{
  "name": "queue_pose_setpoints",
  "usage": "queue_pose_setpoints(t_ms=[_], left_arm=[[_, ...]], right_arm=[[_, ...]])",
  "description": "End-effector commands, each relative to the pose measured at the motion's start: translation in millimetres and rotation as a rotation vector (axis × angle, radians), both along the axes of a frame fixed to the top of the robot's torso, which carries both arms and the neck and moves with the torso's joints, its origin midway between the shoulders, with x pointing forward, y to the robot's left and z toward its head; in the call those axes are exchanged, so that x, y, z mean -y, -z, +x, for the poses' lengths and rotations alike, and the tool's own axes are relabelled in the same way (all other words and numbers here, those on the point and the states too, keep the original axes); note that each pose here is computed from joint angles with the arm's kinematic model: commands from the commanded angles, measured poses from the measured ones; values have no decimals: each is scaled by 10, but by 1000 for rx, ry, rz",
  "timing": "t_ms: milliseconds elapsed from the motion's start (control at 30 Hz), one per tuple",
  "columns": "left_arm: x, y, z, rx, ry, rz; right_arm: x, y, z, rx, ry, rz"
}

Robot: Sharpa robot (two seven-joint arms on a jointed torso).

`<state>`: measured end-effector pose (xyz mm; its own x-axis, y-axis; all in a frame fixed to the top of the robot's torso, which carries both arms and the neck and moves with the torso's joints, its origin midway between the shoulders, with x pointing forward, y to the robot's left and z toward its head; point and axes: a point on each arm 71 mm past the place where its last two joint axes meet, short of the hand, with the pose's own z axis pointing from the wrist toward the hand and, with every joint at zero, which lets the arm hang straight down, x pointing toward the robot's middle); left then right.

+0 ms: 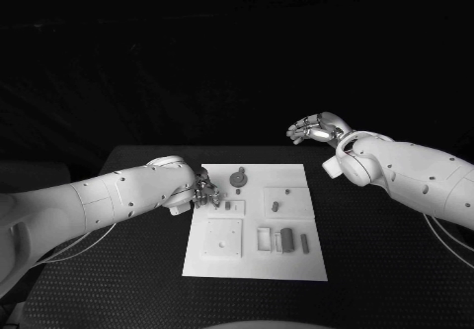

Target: Assemble the parts on the task board

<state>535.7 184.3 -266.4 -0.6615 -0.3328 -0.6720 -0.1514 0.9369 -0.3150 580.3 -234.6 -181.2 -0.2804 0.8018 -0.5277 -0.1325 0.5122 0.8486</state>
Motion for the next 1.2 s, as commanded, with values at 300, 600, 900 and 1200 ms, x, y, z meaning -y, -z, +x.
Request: queue_pose_setpoints(t_ms=[300, 600, 900, 1200], left_arm=[[27, -14, 6, 25, 11, 47], [45, -9, 11, 27, 12, 63], [50, 2, -3, 12, 19, 69], [24, 29, -23, -26, 20, 78]], right_arm=[[-14, -1, -5, 1, -12, 3], [-21, -2, -6, 1, -14, 3], [-19, -2, -7, 0, -13, 3], [-14, -2, -8, 0, -13, 3]])
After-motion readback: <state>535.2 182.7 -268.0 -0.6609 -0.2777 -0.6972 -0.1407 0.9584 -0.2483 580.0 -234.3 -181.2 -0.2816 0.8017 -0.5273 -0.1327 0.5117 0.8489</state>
